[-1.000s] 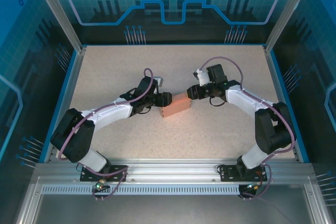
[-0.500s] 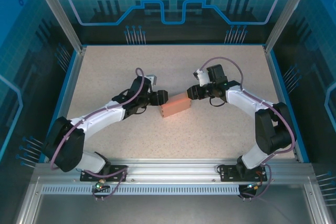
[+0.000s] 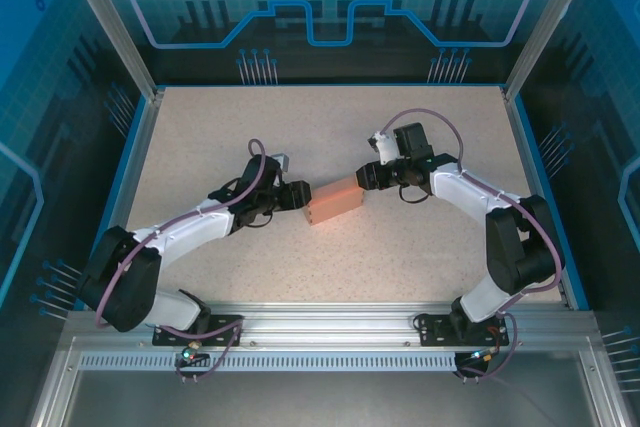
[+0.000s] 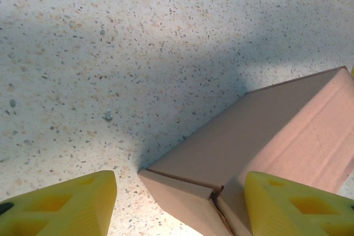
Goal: Fold the paper box
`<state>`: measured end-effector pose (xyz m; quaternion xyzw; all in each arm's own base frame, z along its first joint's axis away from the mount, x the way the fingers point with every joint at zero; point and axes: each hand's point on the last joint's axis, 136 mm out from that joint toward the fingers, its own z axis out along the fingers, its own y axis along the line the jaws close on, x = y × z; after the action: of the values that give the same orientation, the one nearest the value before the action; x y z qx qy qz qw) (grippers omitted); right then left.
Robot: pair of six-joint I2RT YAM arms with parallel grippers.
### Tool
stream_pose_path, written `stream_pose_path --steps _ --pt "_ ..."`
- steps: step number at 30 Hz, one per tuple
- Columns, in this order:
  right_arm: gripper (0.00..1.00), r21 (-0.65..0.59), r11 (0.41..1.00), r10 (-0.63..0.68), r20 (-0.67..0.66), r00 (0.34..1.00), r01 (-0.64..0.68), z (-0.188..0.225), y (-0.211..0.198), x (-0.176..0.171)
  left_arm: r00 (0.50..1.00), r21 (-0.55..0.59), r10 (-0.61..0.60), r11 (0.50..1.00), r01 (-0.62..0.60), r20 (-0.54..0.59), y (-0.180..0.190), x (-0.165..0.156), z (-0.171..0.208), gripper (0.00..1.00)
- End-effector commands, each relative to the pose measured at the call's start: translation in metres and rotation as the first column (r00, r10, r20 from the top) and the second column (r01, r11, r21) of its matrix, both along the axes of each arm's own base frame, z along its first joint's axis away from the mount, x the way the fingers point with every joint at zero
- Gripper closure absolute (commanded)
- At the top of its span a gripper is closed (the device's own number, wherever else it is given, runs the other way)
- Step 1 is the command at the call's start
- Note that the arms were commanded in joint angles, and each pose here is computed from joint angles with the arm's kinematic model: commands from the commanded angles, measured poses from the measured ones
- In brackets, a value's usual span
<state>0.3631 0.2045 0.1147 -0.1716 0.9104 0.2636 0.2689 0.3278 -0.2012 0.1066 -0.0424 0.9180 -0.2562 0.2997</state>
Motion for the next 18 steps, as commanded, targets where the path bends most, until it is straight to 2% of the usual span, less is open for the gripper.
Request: stream_pose_path --steps 1,11,18 --pt "0.54 -0.053 0.999 -0.019 -0.098 0.995 0.014 -0.026 -0.011 -0.018 0.999 -0.024 -0.011 1.000 0.010 -0.050 0.001 -0.012 -0.011 0.37" --pt "0.55 -0.073 0.997 -0.017 -0.121 0.993 0.008 -0.037 -0.014 -0.023 0.996 0.001 0.006 1.000 -0.006 -0.090 0.007 -0.018 -0.033 0.39" --pt "0.55 -0.077 0.997 -0.019 -0.119 0.993 0.010 -0.037 -0.015 -0.024 0.999 -0.022 0.009 1.000 -0.010 -0.034 0.003 -0.009 -0.012 0.35"
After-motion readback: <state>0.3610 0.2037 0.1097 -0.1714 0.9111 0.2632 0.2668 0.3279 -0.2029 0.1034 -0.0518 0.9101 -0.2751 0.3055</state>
